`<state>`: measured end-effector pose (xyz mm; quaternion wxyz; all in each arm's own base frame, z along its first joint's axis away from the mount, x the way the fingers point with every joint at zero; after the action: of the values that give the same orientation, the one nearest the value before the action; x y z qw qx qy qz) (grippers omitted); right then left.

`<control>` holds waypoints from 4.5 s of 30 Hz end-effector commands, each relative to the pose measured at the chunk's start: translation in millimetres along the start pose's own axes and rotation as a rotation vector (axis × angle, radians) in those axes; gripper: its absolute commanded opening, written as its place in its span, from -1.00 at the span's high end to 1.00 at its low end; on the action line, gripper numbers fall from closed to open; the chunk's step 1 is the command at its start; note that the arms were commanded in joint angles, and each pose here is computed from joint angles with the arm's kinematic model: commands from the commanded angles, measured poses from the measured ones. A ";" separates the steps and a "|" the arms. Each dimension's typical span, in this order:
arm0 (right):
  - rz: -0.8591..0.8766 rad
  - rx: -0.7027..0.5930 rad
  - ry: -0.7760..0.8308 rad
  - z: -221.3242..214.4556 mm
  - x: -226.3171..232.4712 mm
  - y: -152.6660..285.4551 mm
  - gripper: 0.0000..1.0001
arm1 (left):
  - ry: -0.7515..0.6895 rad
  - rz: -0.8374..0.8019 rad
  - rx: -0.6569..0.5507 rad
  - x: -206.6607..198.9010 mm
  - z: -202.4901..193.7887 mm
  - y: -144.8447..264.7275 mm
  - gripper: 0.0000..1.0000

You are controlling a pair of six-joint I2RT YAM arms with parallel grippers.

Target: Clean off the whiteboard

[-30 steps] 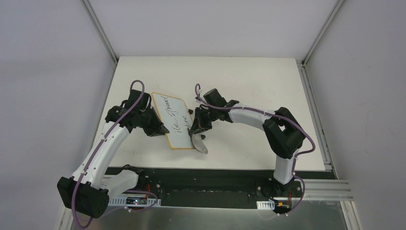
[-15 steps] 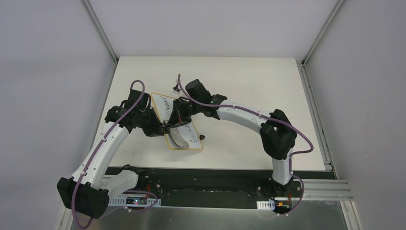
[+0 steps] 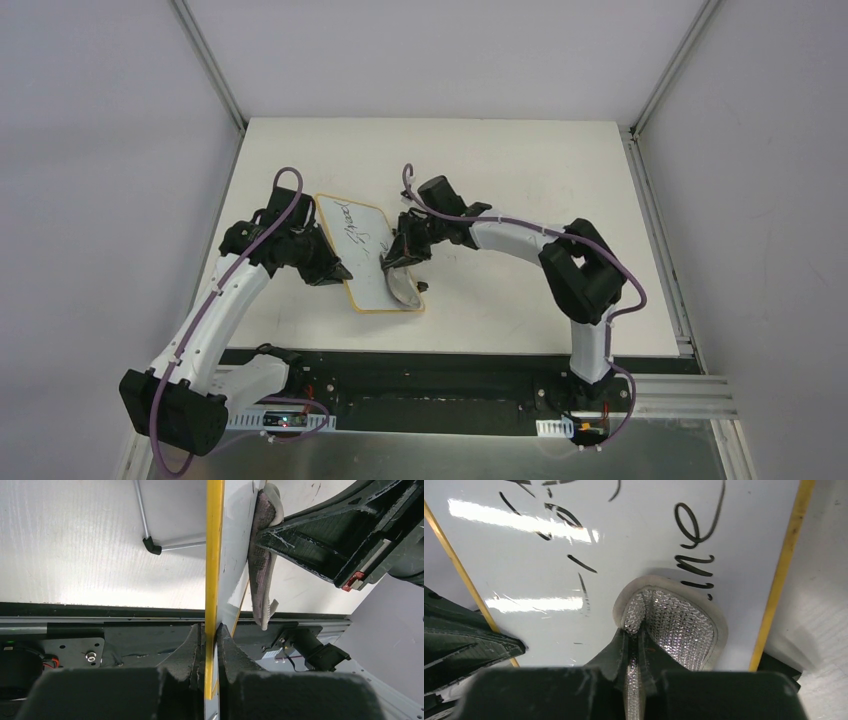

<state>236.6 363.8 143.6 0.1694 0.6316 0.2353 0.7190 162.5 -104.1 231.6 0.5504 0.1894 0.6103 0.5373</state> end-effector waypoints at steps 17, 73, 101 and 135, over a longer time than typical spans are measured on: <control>-0.021 0.018 -0.104 20.3 3.5 -33.5 1.00 | -0.013 0.055 0.044 7.4 -4.8 -3.4 1.00; -0.044 -0.013 0.085 15.8 56.3 -3.5 1.00 | 0.045 -0.035 -0.058 -7.9 33.2 26.6 -0.45; 0.095 0.087 0.320 -38.8 122.7 -0.1 1.00 | 0.128 0.065 -0.134 -0.7 79.6 1.0 0.81; -0.211 0.125 -0.016 -30.1 -51.5 -14.1 1.00 | 0.062 0.078 -0.030 -0.4 64.2 -13.2 1.00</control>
<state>242.7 352.7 118.2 0.1834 0.6428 0.2754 0.6908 227.2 -70.1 239.4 0.5141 0.1661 0.5895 0.6005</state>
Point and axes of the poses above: each gripper's point midway between its finger pads, its own y axis back along the fingers, its own x axis along the line the jaws close on, z = x × y, the point moved 7 cm from there along y, back along the fingers, and after that the axes turned 2 degrees about -y, right-handed, at the moved point
